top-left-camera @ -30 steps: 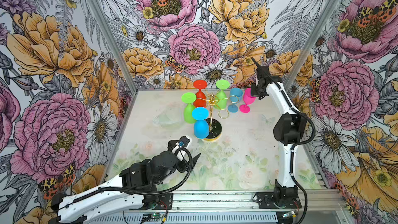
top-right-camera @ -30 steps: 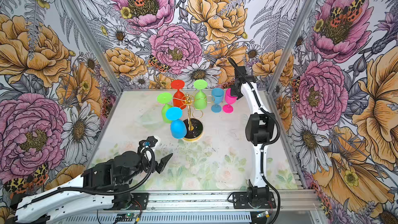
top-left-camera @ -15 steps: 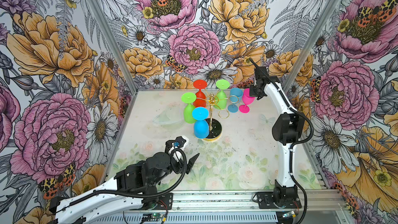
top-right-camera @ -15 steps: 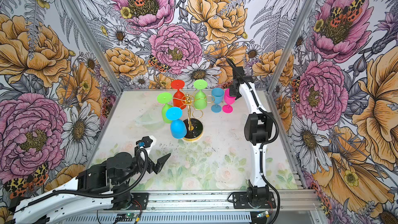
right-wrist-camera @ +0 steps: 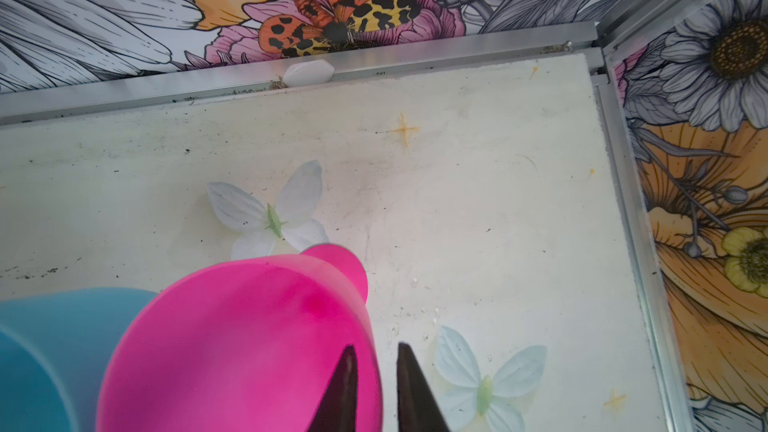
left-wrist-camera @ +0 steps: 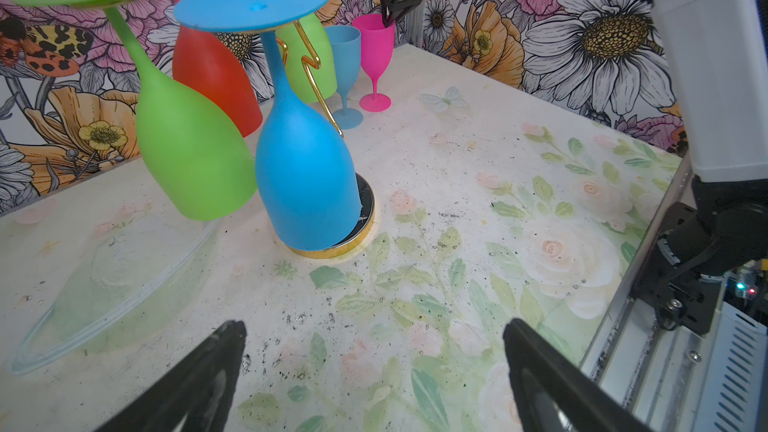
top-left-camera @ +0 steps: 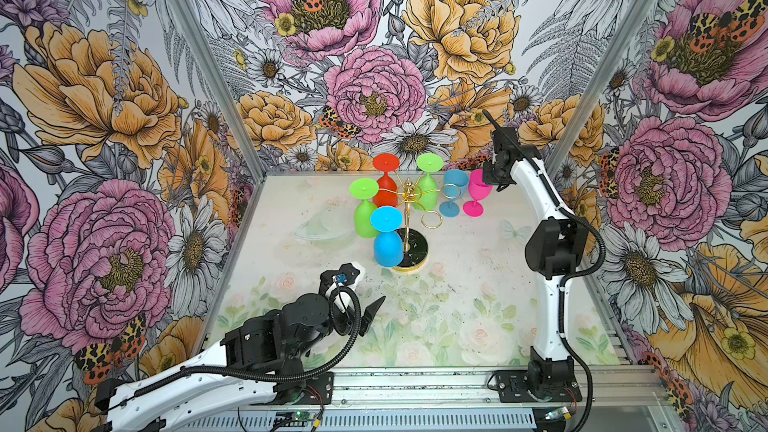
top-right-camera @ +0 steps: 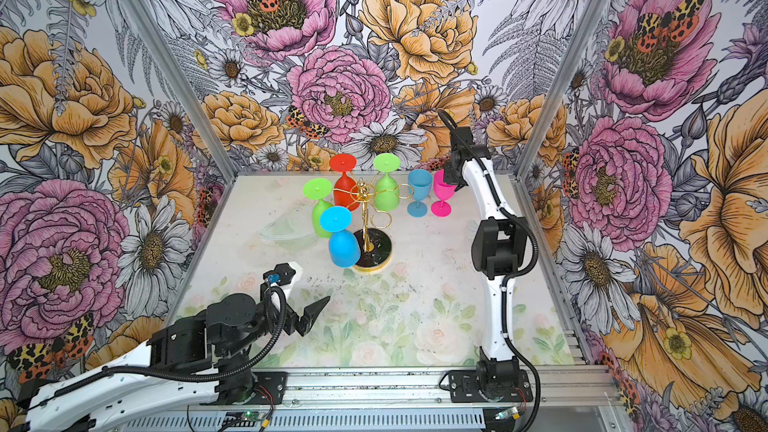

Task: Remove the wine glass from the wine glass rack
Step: 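Set the magenta glass upright and open the right gripper, then withdraw the right gripper while the left gripper moves toward the blue glass on the rack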

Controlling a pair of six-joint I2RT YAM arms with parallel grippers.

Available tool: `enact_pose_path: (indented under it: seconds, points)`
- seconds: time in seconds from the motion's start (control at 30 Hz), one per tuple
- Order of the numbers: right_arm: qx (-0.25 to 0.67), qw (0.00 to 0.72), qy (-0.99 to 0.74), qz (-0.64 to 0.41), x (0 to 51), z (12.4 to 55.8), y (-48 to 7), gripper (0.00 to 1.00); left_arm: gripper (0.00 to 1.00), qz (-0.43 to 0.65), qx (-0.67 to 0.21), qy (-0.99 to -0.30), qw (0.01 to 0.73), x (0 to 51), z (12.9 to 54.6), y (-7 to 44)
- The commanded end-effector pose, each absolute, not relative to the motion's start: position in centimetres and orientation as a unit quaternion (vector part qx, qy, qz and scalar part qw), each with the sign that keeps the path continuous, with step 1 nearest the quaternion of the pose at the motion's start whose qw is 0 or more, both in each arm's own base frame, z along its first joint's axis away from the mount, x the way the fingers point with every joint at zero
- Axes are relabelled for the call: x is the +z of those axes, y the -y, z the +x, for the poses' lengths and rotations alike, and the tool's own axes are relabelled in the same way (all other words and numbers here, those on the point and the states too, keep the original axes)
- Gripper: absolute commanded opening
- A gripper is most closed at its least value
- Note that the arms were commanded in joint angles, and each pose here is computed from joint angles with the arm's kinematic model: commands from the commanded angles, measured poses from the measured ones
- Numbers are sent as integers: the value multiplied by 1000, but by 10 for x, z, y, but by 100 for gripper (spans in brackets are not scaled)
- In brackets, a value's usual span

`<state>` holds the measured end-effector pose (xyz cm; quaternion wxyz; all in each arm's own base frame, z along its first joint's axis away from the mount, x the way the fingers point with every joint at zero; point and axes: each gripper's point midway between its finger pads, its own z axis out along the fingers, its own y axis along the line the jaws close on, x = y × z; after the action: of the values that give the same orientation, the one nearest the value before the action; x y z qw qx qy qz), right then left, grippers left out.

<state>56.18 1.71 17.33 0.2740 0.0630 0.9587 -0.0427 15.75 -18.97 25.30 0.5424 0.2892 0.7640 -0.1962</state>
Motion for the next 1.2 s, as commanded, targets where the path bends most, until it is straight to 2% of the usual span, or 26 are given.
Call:
enact_pose_path:
  seconds: [0.0,0.3,0.53,0.77,1.0,1.17]
  points:
    - [-45,299,-951,63,194,567,-18,25,99,298,-195,-761,542,249,158,193]
    - [-21,356,-933,40,265,548,-25,53,99,277,-183,-763,554,255,164,183]
    - [43,393,-918,19,320,515,-45,67,99,239,-177,-773,561,262,174,169]
    - [122,389,-913,-18,342,459,-74,72,99,186,-175,-794,551,278,186,153]
    - [168,378,-910,-41,333,398,-90,73,98,139,-194,-805,543,296,201,149]
    - [207,388,-897,-41,320,356,-97,73,99,108,-241,-809,526,314,207,151]
